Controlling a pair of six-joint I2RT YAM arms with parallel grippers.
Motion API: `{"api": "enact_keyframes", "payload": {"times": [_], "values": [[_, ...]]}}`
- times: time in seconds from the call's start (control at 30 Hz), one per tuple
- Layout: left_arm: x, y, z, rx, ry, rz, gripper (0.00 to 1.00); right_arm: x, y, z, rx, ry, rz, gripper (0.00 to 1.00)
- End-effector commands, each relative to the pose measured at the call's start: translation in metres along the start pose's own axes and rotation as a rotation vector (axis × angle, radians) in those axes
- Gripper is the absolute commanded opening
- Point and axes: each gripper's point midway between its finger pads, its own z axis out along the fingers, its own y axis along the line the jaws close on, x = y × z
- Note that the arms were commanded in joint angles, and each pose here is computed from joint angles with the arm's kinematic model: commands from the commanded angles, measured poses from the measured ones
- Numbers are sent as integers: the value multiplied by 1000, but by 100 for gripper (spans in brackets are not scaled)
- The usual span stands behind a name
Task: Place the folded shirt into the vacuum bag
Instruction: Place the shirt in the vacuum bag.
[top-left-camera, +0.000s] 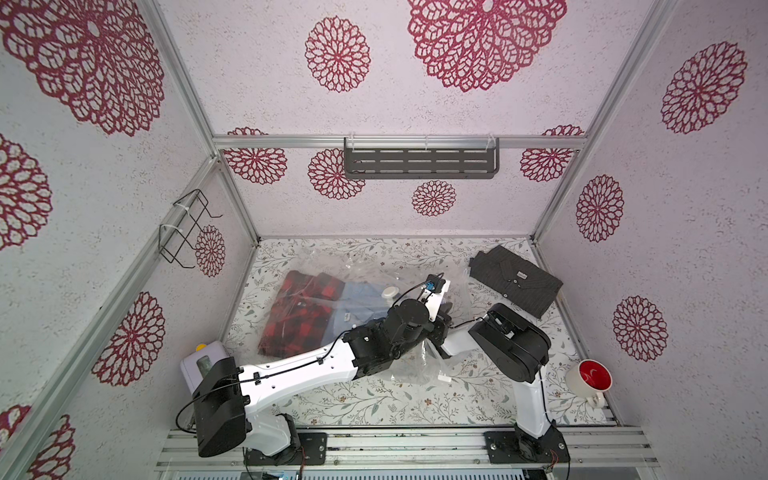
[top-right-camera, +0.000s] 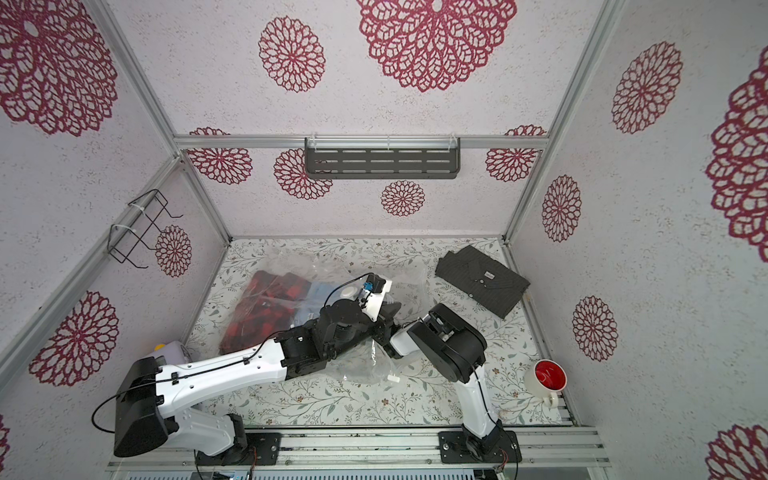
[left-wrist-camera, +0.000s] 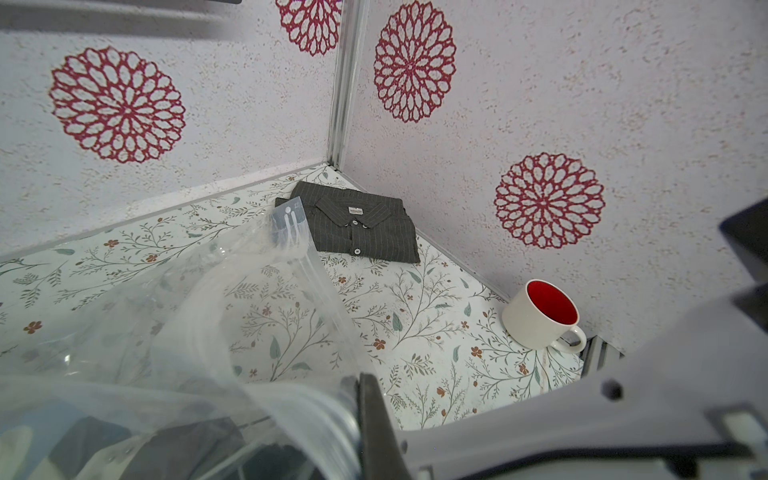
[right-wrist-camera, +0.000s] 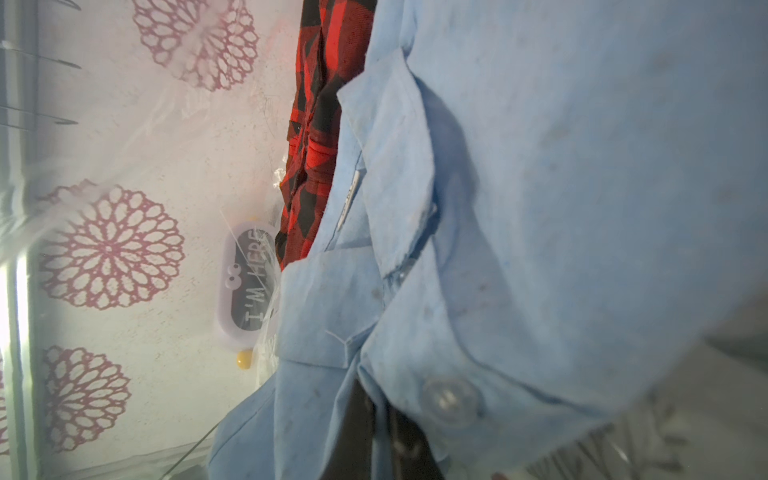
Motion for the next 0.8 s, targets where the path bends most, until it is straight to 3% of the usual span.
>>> {"api": "enact_keyframes", "payload": {"times": [0.0,0.17,0.37,0.47,0.63,0.77], "values": [[-17,-20,-3,73,-62,-21,0,-6,0,14,3,-30,23,0],[-11,-14,-2,39,-55,-15,0,-9,-2,15,12,-41,24,1],[-2,4,-1,-45,-58,-4,0,-16,-9,-28,96,-111,-27,37],[5,12,1,-91,-52,5,0,-16,-12,-58,109,-154,-29,49],[13,25,5,-138,-41,2,0,-15,-16,-106,110,-227,-26,62],[22,33,9,-164,-28,-2,0,-15,-22,-145,132,-284,-29,66]]}}
